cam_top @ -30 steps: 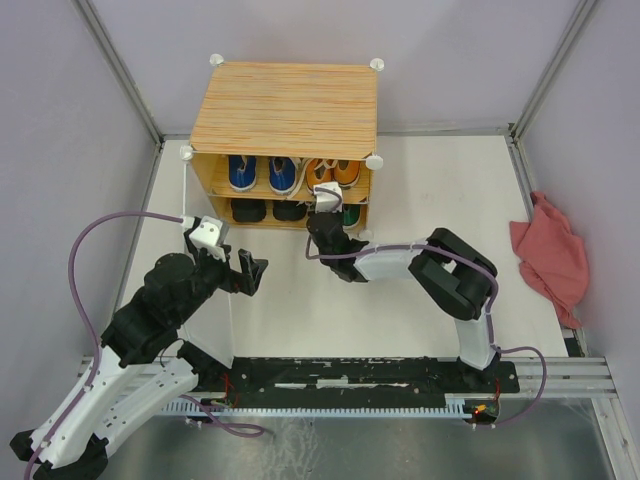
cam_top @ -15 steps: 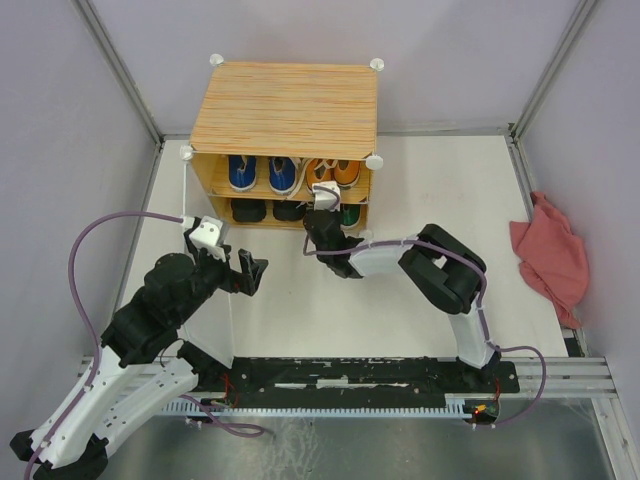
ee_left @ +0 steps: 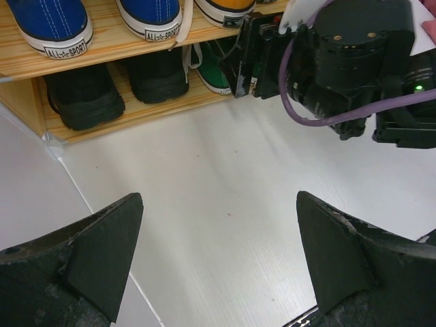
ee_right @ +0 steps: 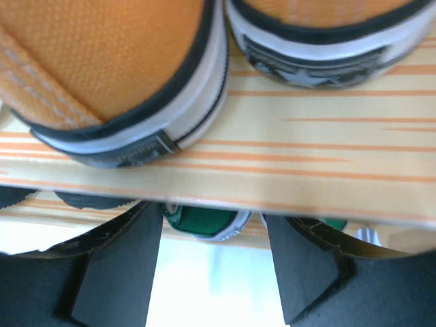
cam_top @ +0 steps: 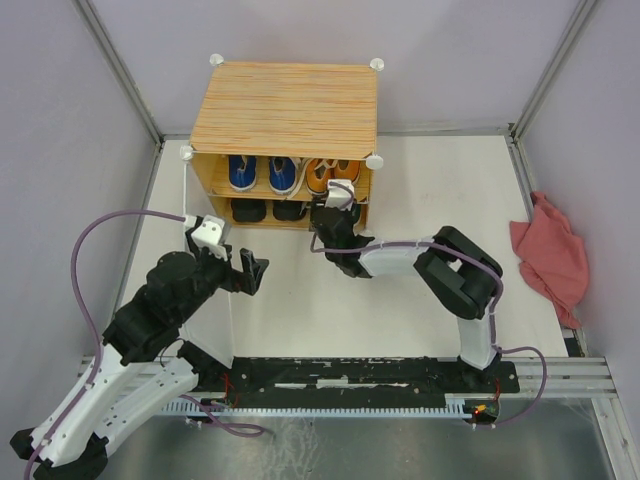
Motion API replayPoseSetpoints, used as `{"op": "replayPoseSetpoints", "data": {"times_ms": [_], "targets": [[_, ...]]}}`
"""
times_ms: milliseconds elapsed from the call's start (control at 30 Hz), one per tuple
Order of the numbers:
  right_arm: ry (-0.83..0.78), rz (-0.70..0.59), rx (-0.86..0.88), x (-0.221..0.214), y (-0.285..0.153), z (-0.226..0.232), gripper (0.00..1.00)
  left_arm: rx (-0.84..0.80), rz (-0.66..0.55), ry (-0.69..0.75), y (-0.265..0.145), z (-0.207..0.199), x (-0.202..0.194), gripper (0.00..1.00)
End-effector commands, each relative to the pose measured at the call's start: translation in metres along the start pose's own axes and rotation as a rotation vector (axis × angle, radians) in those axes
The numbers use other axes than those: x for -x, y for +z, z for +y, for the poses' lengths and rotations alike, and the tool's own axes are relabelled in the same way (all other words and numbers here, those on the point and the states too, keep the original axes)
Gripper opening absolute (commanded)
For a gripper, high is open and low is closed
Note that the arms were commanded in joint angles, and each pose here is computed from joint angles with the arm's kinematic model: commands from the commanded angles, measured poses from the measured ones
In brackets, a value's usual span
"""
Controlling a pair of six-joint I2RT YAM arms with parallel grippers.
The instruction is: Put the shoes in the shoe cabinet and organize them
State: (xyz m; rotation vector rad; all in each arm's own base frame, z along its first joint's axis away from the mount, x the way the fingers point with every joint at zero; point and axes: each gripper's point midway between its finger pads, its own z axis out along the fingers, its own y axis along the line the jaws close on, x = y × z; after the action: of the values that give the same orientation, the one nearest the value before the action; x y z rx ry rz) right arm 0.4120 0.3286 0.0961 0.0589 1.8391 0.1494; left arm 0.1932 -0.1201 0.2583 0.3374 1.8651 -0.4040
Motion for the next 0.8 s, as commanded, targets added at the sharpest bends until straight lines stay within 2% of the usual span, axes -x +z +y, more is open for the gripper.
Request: {"op": "replayPoseSetpoints", "data": {"times_ms": [0,67,267,367,533,767], "targets": [[0.114,-0.047,0.059,0.041,-0.036,0.012,0.71,0.022,-0.021,0.039,-0.001,0.004,0.013,0.99],[0.108,-0.037,0.085,0.044,-0.053,0.014,0.75,0.023,-0.038,0.036,-0.006,0.004,0.024,0.99],[0.063,0.061,0.176,0.051,-0.111,0.008,1.0,0.061,-0.129,0.006,-0.03,0.008,0.076,0.99],[0.026,0.143,0.165,0.049,-0.138,-0.021,0.99,0.106,-0.163,-0.014,-0.042,0.015,0.097,0.99],[-0.017,0.208,0.086,0.058,-0.183,-0.086,0.99,0.352,-0.139,-0.026,-0.055,0.055,0.109,0.99],[0.01,0.216,0.058,0.072,-0.233,-0.15,0.99,0.475,-0.085,-0.131,-0.062,0.071,0.092,0.99]]}}
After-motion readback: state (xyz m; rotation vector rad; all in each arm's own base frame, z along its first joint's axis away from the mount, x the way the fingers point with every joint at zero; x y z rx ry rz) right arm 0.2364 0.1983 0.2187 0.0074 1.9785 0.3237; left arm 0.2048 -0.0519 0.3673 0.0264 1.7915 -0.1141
